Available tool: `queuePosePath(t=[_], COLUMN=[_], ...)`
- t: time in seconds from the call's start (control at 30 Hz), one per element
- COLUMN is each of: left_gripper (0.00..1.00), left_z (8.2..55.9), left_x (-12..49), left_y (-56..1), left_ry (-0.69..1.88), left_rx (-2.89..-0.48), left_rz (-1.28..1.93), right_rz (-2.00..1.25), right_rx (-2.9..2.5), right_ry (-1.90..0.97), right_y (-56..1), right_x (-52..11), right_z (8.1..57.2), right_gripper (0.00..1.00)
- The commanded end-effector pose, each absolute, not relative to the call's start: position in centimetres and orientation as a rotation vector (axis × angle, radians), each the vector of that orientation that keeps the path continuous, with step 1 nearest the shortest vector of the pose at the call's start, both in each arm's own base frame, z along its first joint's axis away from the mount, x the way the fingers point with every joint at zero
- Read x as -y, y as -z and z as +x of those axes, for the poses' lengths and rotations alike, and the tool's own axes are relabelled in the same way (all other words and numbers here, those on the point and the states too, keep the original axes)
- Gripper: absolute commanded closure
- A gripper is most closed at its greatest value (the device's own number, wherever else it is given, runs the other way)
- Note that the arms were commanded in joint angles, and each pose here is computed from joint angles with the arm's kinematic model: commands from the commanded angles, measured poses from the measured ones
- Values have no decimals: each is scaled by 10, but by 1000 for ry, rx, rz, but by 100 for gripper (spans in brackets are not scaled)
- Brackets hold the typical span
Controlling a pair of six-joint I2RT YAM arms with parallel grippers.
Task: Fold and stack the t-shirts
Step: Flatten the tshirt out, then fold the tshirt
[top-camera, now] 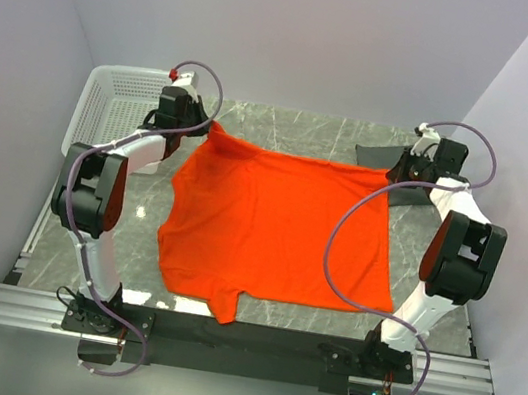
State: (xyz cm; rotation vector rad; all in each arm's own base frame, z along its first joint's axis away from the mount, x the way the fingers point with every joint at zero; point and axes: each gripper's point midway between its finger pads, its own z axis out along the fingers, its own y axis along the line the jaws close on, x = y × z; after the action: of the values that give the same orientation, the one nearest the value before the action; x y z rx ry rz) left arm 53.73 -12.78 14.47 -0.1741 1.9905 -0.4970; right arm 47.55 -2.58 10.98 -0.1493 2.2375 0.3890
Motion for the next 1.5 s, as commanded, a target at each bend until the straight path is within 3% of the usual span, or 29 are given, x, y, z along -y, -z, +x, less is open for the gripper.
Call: queuePosePath(t=[0.0,1.47], left_gripper=[100,100], left_z=[533,487], left_x=[127,123], left_y=[-184,-190], left_ry=[511,514], left_rx=[-1893,-1912], left_rz=[-120,-54], right_rz=[-146,-92], right_rx=[-2178,-2196], right_ry=[-397,-640], right_y=[-137,-113], right_x=[28,38], right_z=[474,468], right_gripper=[100,100])
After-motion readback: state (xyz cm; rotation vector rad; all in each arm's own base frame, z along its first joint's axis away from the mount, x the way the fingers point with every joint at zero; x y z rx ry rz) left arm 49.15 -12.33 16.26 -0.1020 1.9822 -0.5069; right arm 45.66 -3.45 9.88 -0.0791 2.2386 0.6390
